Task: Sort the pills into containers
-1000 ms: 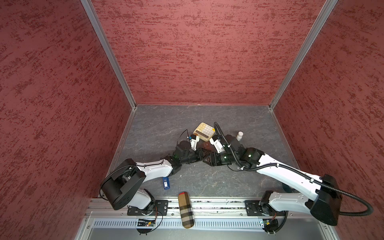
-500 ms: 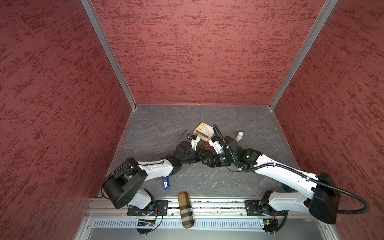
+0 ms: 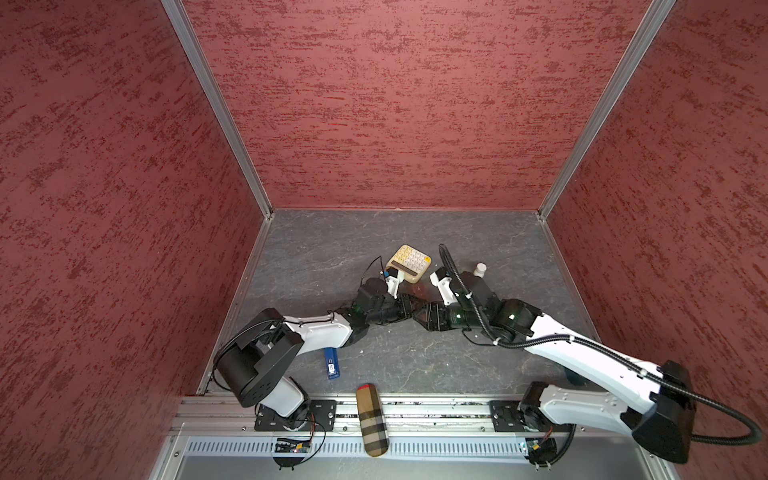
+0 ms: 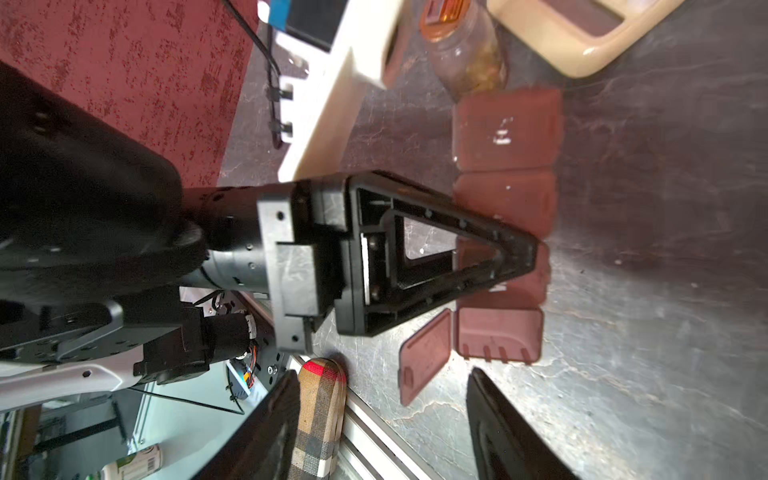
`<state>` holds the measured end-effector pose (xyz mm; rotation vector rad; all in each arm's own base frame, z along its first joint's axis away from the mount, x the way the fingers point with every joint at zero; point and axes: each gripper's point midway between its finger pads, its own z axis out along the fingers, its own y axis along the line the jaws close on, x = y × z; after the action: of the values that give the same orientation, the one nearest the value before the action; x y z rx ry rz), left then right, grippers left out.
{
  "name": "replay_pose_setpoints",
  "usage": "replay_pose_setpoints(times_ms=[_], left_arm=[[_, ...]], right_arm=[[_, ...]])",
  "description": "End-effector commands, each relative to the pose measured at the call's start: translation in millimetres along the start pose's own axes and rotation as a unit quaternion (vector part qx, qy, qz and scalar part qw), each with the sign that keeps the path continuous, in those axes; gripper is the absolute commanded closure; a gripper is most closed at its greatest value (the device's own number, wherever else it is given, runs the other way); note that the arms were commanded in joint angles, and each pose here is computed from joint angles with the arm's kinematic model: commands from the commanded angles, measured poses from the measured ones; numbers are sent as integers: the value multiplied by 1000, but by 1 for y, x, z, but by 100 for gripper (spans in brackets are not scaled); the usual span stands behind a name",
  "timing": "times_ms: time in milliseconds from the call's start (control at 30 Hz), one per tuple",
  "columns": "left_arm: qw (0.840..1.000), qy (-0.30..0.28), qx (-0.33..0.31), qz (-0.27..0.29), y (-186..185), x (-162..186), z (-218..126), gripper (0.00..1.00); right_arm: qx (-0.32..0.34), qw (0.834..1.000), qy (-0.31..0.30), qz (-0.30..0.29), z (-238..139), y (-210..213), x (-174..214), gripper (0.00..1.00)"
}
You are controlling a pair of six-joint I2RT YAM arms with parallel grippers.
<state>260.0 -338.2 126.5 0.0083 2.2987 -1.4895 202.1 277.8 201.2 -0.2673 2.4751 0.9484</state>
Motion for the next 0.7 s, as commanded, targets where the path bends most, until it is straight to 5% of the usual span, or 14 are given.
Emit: replay_pose_setpoints(times_ms=[0,300,667], left_arm=[[1000,26,3,12,-2,6,10,100],[996,80,-36,2,16,28,42,100],[992,107,-69,-9,42,43,64,100]], right_arm=[[38,998,-54,-8,-24,-8,-22,33],[88,989,-115,10,-64,-35,-31,30],[100,990,-100,13,-55,-45,-26,29]])
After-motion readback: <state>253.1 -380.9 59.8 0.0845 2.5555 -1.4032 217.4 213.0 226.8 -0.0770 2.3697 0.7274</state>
